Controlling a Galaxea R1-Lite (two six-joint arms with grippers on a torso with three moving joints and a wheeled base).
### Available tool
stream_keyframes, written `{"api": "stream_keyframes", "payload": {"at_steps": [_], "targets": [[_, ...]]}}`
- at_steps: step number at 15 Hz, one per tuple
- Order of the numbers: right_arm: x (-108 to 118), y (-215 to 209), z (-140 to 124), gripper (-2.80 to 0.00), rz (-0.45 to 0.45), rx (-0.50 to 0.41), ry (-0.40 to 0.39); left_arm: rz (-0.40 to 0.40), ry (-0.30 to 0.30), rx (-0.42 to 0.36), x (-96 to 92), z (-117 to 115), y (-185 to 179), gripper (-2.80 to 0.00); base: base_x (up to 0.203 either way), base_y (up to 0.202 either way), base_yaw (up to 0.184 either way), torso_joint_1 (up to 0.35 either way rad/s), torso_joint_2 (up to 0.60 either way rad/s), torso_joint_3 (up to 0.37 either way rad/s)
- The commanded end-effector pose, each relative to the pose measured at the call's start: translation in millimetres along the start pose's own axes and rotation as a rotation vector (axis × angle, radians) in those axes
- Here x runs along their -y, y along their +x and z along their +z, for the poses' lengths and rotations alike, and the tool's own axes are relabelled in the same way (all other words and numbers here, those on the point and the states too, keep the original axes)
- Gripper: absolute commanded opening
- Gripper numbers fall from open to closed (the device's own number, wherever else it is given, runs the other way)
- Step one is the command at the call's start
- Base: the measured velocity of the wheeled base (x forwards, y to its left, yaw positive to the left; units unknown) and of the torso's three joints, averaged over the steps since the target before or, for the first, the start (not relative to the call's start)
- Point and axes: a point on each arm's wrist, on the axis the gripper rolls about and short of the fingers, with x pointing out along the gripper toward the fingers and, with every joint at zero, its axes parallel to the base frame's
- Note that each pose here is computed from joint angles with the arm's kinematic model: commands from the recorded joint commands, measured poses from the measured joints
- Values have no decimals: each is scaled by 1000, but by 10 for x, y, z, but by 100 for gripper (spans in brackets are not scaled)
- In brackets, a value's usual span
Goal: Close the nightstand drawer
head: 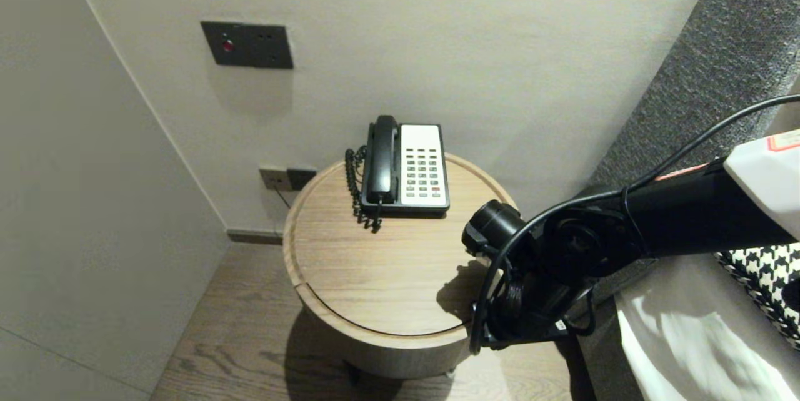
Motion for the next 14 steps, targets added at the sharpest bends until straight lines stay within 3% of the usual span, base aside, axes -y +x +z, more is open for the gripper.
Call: {"api": "stream_keyframes", "payload": {"at_steps": [1, 14], "targets": [[8, -13, -33, -280, -12, -22, 1, 0, 0, 0, 0, 0, 0, -280, 0, 0, 0, 0, 0, 0], [202, -197, -449, -280, -36, -77, -1, 0, 1, 0, 0, 0, 0, -280, 0, 0, 0, 0, 0, 0]]}}
